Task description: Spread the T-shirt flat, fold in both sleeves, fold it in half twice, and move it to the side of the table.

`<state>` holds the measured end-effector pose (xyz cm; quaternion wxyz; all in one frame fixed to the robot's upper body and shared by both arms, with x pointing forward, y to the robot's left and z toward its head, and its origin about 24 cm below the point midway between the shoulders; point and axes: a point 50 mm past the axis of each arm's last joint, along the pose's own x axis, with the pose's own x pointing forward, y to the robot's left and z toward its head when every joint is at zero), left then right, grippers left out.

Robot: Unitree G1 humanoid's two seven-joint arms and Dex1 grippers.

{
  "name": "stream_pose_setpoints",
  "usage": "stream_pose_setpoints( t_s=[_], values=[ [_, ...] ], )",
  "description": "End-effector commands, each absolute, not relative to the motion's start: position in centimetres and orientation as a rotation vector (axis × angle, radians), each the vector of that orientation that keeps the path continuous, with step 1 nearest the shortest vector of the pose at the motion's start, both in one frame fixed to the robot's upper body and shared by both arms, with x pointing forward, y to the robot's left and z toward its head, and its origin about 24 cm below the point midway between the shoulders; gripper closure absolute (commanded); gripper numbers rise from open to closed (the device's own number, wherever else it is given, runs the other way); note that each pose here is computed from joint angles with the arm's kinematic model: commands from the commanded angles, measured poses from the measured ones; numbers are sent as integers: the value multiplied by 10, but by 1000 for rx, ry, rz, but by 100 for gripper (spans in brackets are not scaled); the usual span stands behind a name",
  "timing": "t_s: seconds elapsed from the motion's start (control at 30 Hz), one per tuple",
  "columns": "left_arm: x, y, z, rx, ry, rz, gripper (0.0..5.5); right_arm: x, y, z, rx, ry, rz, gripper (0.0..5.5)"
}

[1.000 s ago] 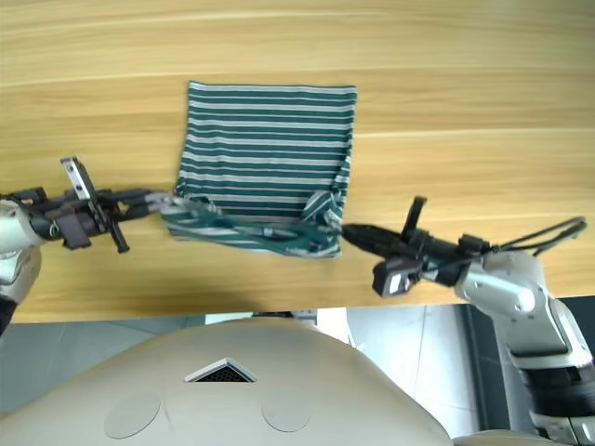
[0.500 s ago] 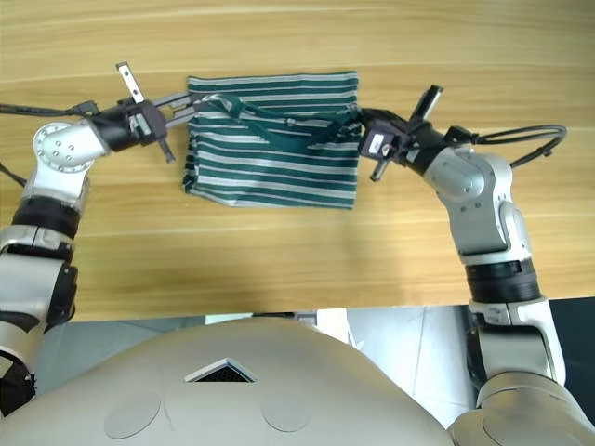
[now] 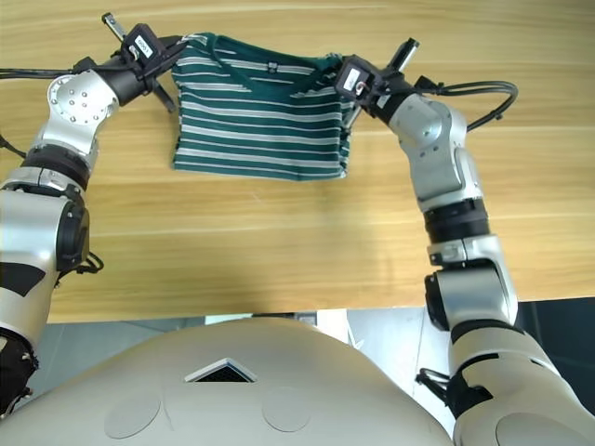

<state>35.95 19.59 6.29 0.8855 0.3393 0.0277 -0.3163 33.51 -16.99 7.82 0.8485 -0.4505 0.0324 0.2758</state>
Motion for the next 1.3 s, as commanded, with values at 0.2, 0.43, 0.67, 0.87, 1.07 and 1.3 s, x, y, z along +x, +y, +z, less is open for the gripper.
stream_pose_setpoints(
  t_s=[0.2, 0.43, 0.67, 0.87, 1.07, 1.3],
  values=[
    [360, 180, 40, 771, 185, -610, 548, 357, -172, 36, -1036, 247, 523, 550],
    [364, 174, 33, 853, 250, -545, 550, 353, -173, 11, -1055, 333, 488, 523],
    [367, 173, 31, 847, 286, -472, 428, 365, -176, 31, -721, 263, 343, 412],
    [382, 170, 54, 590, 242, -308, 334, 371, -192, 52, -447, 130, 198, 310],
    [392, 197, 82, -4, 154, -138, 251, 351, -195, 49, -478, -14, 351, 218],
    [379, 223, 77, -113, 57, -172, 120, 275, -174, 21, -731, -80, 809, 80]
  ],
)
